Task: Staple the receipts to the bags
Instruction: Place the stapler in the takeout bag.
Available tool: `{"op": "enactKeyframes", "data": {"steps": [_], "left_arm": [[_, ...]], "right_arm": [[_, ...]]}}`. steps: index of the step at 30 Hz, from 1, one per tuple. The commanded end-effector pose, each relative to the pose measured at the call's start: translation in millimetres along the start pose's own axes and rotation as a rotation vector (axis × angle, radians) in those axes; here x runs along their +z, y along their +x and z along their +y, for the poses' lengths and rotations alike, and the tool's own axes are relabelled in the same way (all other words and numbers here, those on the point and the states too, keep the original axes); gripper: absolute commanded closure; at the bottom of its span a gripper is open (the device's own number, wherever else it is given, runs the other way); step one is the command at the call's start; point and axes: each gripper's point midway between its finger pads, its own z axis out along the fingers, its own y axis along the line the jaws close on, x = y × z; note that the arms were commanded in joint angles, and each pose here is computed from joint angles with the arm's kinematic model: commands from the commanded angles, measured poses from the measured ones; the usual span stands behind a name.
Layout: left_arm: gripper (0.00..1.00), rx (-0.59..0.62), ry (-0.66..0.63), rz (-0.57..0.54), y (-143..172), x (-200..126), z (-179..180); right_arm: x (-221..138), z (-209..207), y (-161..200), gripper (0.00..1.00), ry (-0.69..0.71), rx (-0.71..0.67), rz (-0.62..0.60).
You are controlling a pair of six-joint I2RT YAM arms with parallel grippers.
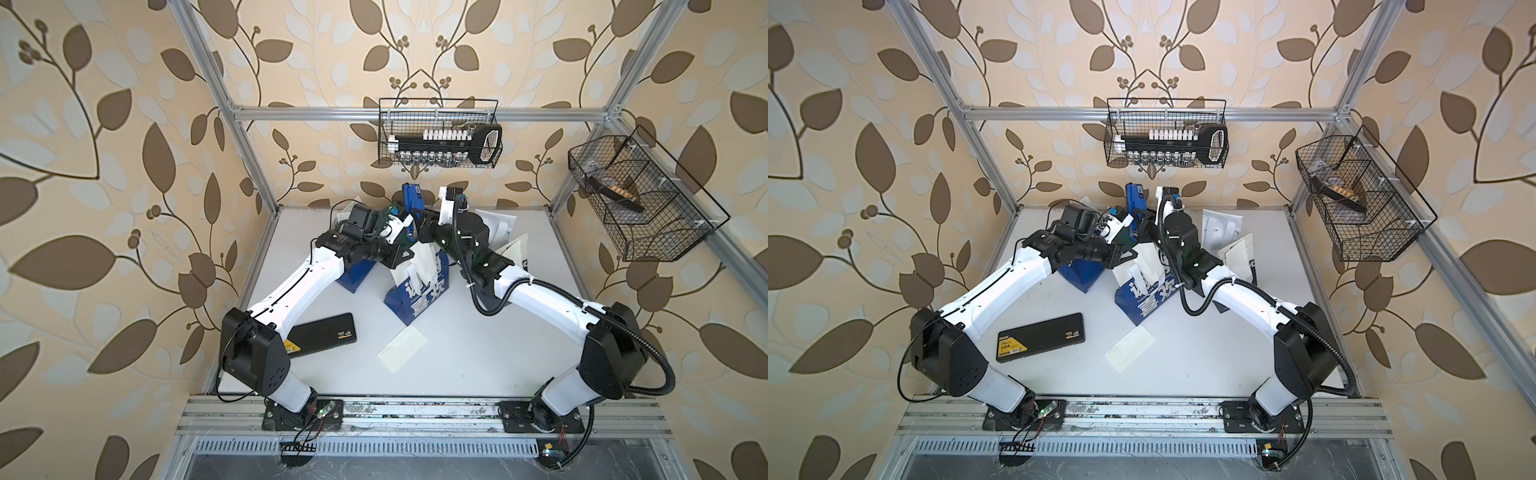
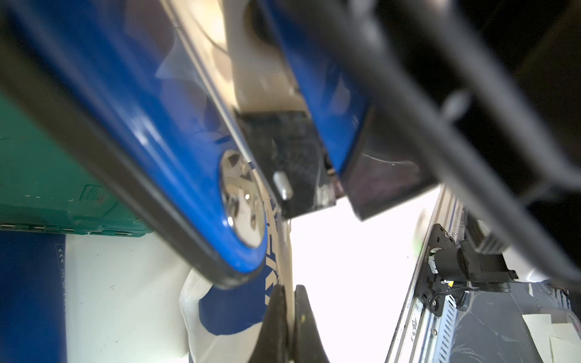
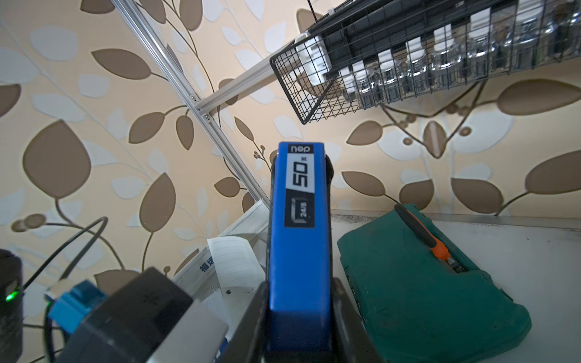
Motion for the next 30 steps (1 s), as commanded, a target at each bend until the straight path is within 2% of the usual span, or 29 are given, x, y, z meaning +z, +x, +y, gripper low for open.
{"op": "enactKeyframes", "data": {"steps": [1,8,20,30], "left_arm": [[1.0,0.03,0.028,-0.087,-29,-8,-11],[1.0,0.011,0.014,-0.096,-34,-8,-8],[1.0,-0.024,-0.028,-0.071,-32,-3,2],[1.0,-0.047,0.026,-0.126,-48,-12,-13]], "right_arm": [[-9,10,-21,1.0,-0.042,0.022,-0.071],[-12,11,-19,1.0,-0.046,0.026,-0.062],[-25,21,-31,1.0,-0.067,-0.095,-0.087],[-25,19,-20,1.0,-0.038,-0.153,-0.073]]}}
